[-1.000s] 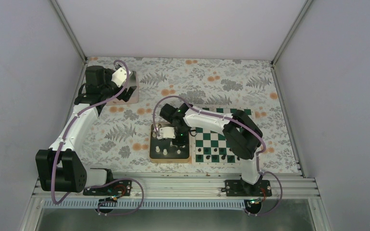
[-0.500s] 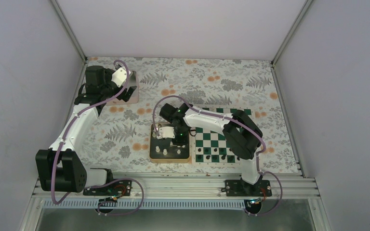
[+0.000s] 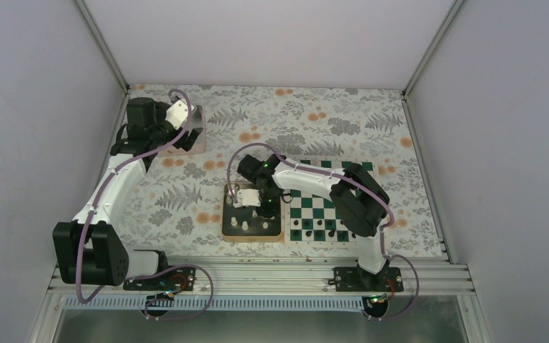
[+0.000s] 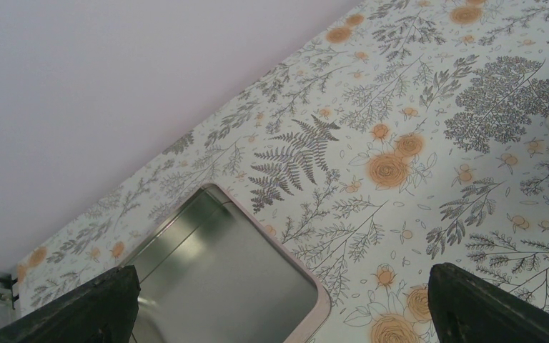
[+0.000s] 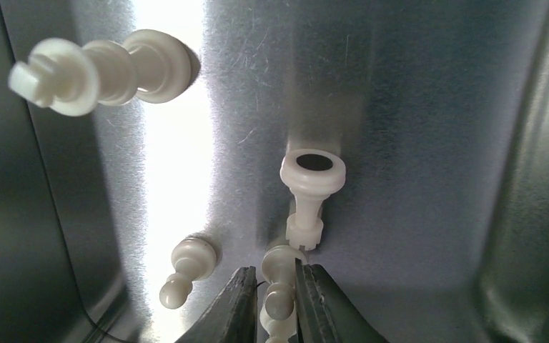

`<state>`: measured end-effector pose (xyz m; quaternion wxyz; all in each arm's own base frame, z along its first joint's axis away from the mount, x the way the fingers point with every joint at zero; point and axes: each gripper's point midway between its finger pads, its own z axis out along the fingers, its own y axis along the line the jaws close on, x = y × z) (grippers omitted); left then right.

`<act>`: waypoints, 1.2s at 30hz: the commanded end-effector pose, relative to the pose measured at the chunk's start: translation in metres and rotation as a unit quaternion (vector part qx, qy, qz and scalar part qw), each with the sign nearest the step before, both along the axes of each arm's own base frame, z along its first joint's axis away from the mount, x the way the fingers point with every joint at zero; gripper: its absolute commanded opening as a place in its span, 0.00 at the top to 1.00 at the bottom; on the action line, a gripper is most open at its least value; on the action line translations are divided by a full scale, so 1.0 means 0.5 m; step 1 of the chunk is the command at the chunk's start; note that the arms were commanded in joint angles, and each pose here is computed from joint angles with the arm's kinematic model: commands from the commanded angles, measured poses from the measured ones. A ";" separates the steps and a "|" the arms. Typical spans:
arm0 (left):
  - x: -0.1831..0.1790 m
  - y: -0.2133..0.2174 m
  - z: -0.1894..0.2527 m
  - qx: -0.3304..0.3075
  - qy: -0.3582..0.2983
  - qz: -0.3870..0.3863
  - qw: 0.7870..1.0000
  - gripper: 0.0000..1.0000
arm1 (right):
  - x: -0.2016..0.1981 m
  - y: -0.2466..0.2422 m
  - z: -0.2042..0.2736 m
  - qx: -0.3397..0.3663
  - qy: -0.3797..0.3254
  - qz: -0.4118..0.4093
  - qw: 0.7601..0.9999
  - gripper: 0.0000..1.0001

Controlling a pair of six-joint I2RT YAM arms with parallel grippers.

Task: Set up the chess pieces on the board
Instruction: Pick up the chess piece from the storage box, then place the chess piece on the chessboard.

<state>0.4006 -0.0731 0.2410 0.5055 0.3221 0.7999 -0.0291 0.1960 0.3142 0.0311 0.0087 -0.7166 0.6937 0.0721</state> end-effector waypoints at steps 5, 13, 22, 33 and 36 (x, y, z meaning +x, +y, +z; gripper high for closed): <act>0.000 -0.005 0.008 -0.003 -0.005 -0.009 1.000 0.00 | 0.001 0.006 -0.002 0.005 -0.002 0.002 1.000 0.91; 0.001 -0.005 0.010 -0.004 -0.005 -0.009 1.000 0.00 | 0.026 0.004 0.076 0.031 -0.031 -0.012 0.999 0.96; 0.001 -0.006 0.010 -0.004 -0.006 -0.010 1.000 0.00 | 0.218 -0.161 0.241 0.051 -0.124 -0.148 0.980 0.95; 0.001 -0.008 0.010 -0.006 -0.005 -0.013 1.000 0.00 | 0.380 -0.562 0.234 0.043 -0.140 -0.364 0.920 0.94; 0.001 -0.008 0.010 -0.005 -0.006 -0.013 1.000 0.00 | 0.376 -0.637 0.189 0.031 -0.120 -0.403 0.907 0.94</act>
